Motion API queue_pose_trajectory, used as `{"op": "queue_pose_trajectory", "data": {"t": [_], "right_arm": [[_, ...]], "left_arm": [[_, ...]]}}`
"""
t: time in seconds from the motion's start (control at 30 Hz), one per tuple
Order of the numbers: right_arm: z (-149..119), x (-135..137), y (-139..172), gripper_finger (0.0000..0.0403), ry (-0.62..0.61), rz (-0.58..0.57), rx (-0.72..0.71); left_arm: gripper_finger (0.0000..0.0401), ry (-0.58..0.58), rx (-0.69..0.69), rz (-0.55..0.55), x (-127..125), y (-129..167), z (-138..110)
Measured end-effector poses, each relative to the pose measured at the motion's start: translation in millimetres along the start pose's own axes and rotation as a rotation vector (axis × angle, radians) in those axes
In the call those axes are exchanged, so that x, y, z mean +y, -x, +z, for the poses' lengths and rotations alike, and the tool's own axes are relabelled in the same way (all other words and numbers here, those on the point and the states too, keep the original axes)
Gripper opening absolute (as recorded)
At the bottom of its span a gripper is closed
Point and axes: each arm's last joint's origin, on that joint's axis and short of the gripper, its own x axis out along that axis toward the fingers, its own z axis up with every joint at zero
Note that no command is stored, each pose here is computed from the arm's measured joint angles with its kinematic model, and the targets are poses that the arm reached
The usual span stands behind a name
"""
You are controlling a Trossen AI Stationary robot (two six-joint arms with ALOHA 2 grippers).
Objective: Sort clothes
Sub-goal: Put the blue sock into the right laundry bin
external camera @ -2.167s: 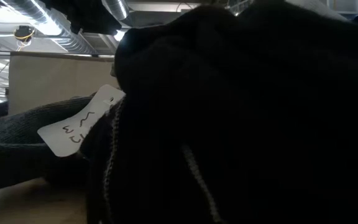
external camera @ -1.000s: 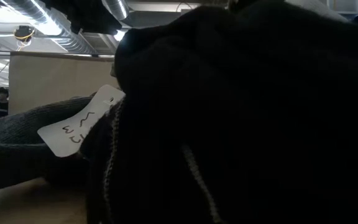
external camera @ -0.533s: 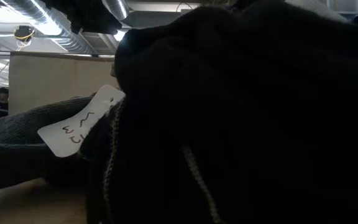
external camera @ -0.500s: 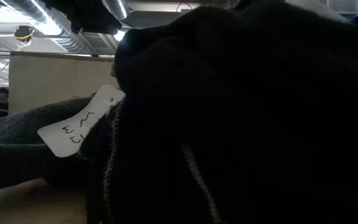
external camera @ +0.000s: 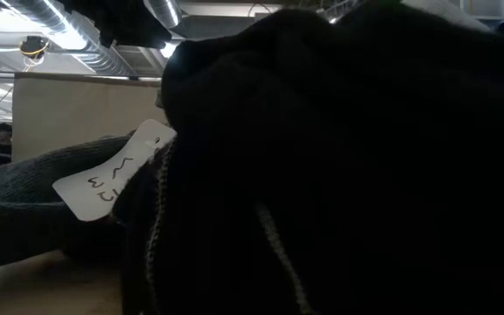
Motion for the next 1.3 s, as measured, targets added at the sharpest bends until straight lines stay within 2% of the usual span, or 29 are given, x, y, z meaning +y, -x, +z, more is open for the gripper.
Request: {"op": "queue_pose_trajectory", "data": {"t": [0.23, 0.5, 0.6, 0.73, 0.9, 1.0, 1.1, 1.2, 1.3], "right_arm": [[-14, -5, -32, 0.0021, -0.143, 0.073, 0.126], [-18, 3, -52, 0.0031, -0.147, 0.094, 0.197], [-20, 4, -52, 0.0067, -0.143, 0.097, 0.219], [-21, 1, -46, 0.0139, -0.128, 0.056, 0.231], [-5, -13, -22, 0.0217, -0.136, 0.058, 0.206], [8, -16, -4, 0.0246, -0.172, 0.146, 0.155], [18, -6, 12, 0.0261, -0.181, 0.304, 0.072], [28, 17, 26, 0.0266, -0.139, 0.498, -0.033], [30, 47, 34, 0.0264, -0.065, 0.654, -0.072]], "left_arm": [[0.0175, 0.002, 0.0, 0.0, 0, 0, 0], [0.0175, 0.007, 0.001, 0.0, 0, 0, 0], [0.0175, 0.007, 0.001, 0.0, 0, 0, 0], [0.0175, 0.007, 0.001, 0.0, 0, 0, 0], [0.0175, 0.006, 0.001, -0.001, 0, 0, 0], [0.0175, 0.006, 0.002, -0.001, 0, 0, 0], [0.0175, 0.006, 0.002, -0.001, 0, 0, 0], [0.0175, 0.006, 0.002, -0.001, 0, 0, 0], [0.0175, 0.006, 0.002, -0.001, 0, 0, 0]]}}
